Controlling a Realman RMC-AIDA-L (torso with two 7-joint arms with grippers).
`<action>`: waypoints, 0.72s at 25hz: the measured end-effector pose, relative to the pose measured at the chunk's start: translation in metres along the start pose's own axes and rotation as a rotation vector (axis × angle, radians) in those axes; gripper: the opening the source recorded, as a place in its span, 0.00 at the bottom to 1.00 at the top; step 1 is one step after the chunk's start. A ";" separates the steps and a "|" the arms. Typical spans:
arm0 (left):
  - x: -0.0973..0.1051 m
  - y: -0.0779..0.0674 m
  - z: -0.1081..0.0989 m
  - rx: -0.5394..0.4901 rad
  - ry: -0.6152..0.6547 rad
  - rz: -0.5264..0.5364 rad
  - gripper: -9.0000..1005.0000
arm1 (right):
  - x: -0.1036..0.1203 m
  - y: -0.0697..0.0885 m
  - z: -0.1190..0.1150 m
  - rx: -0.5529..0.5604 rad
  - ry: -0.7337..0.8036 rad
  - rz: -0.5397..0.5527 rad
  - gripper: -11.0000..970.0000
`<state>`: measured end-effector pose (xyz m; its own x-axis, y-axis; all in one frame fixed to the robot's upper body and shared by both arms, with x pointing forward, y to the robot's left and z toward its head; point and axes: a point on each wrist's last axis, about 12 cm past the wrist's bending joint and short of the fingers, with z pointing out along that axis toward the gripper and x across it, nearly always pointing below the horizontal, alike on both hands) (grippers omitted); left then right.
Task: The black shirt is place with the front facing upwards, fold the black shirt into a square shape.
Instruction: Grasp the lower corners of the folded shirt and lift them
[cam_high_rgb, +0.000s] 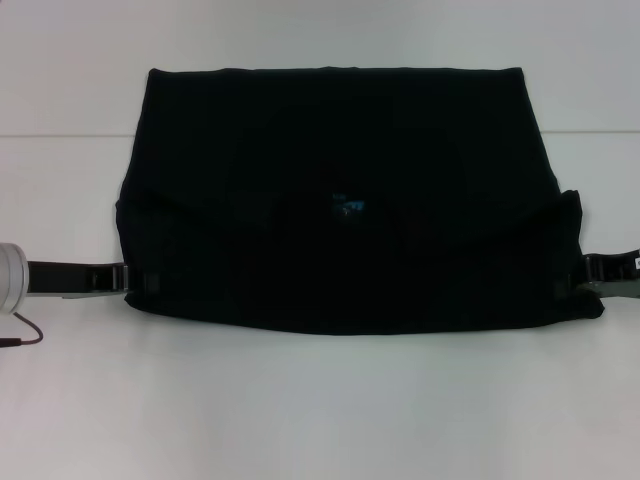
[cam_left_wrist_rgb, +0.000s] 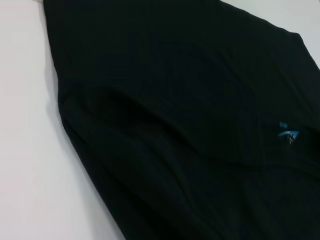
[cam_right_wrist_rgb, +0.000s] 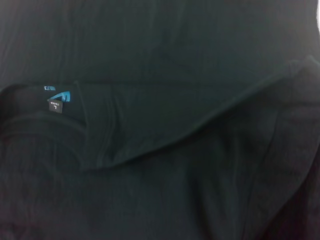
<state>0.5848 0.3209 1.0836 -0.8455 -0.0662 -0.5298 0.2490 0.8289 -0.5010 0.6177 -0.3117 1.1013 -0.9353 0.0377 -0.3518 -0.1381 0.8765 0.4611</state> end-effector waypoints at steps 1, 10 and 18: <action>0.000 0.000 0.000 0.001 0.001 0.000 0.05 | 0.000 0.000 0.000 0.000 0.000 -0.001 0.17; 0.008 -0.011 -0.009 0.115 0.081 0.048 0.05 | 0.009 -0.007 -0.017 -0.033 0.055 -0.022 0.07; 0.040 -0.016 -0.038 0.263 0.272 0.050 0.05 | 0.049 -0.022 -0.039 -0.127 0.219 -0.047 0.07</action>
<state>0.5289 0.3259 1.0958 -0.9150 0.1502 -0.3746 0.3760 0.6541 -0.6563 0.5619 -0.3479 1.1056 -0.9733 -0.1184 -0.1967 -0.2097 0.8068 0.5523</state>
